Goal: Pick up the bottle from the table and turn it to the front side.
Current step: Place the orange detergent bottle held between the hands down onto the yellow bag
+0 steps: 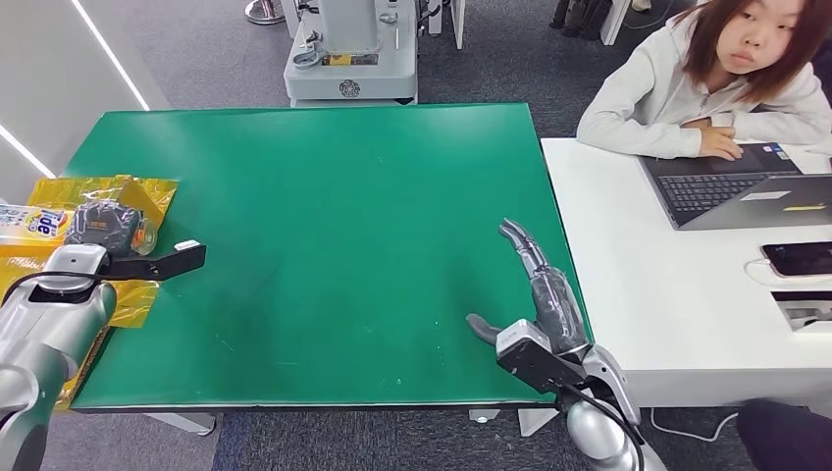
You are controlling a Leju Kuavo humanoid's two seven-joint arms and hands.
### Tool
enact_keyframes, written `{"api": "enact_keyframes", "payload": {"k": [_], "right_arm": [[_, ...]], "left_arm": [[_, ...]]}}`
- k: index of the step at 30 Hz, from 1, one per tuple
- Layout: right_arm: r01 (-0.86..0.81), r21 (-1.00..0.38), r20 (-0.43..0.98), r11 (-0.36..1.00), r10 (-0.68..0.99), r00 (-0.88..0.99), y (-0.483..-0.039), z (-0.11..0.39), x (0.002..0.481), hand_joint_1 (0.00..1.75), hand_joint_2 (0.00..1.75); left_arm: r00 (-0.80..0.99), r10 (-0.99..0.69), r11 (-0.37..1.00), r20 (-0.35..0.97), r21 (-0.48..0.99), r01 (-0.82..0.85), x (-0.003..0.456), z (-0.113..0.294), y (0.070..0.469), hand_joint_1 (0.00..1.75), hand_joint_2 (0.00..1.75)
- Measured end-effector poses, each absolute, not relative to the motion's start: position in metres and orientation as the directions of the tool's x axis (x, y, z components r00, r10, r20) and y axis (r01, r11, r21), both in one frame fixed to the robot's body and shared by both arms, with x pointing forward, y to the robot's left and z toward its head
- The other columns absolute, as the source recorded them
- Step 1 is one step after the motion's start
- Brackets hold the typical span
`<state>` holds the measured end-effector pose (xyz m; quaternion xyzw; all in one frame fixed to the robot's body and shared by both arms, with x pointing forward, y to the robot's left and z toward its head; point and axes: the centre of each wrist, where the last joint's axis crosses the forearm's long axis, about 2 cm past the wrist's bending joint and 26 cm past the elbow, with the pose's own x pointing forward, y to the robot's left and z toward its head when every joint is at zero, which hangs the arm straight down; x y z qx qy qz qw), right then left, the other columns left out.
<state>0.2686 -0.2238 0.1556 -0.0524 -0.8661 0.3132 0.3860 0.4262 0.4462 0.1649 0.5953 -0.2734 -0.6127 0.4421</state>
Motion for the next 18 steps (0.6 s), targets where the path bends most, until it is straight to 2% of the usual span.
{"api": "enact_keyframes", "payload": {"k": [12, 15, 18], "right_arm": [[-0.168, -0.601, 0.634, 0.781, 0.339, -0.695, -0.223, 0.157, 0.269, 0.0, 1.75], [-0.164, -0.609, 0.63, 0.776, 0.347, -0.695, -0.224, 0.157, 0.269, 0.0, 1.75], [-0.159, -0.619, 0.623, 0.769, 0.358, -0.695, -0.225, 0.155, 0.268, 0.0, 1.75]], "left_arm": [[0.12, -0.87, -0.44, -0.478, 0.863, 0.246, 0.414, 0.149, 0.453, 1.75, 1.75], [0.146, -0.892, -0.378, -0.428, 0.883, 0.28, 0.407, 0.137, 0.451, 1.75, 1.75], [0.171, -0.927, -0.26, -0.334, 0.901, 0.347, 0.387, 0.107, 0.445, 1.75, 1.75]]}}
